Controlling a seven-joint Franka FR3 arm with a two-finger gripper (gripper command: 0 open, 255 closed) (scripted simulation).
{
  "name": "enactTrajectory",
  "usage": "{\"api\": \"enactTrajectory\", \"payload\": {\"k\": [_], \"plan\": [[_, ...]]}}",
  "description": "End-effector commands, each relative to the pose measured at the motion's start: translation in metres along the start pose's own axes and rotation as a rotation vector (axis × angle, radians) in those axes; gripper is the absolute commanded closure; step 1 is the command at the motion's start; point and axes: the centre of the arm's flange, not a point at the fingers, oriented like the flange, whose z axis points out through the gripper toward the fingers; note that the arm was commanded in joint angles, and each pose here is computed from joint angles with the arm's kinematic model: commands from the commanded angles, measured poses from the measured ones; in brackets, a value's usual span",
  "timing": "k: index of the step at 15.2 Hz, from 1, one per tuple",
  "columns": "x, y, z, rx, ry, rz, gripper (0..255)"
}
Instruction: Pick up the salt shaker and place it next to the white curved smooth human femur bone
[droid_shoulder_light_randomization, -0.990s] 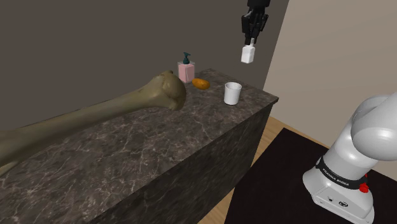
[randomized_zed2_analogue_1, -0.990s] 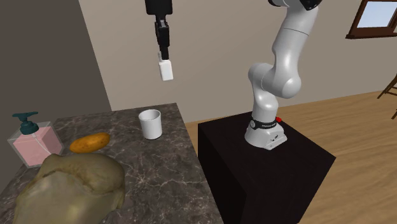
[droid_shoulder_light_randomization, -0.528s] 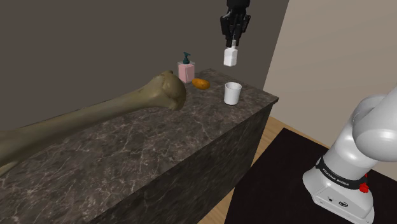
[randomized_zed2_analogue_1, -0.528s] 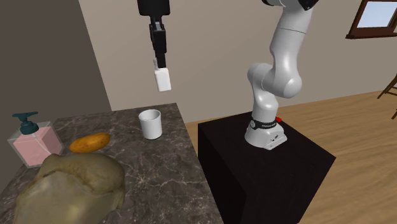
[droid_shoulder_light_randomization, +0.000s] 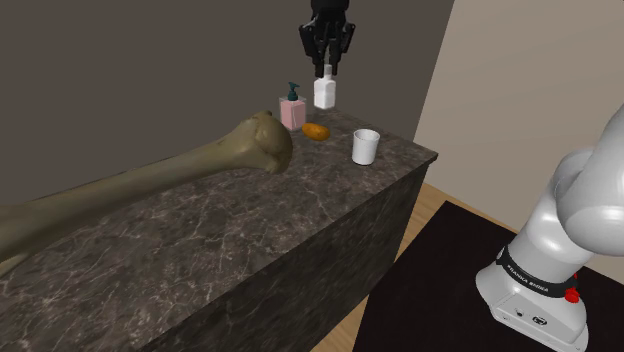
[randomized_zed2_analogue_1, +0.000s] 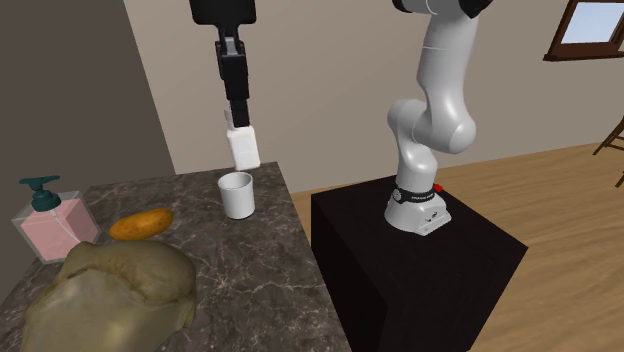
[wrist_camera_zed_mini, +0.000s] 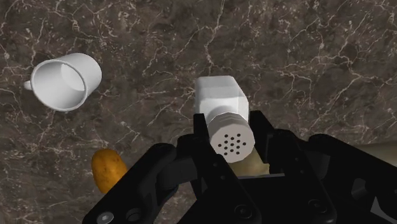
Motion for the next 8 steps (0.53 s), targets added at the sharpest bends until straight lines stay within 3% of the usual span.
{"api": "enactTrajectory", "payload": {"k": [1, 8], "plan": [[0.007, -0.025, 0.002, 0.0, 0.0, 0.001, 255], [0.027, -0.101, 0.008, 0.0, 0.0, 0.001, 255]]}}
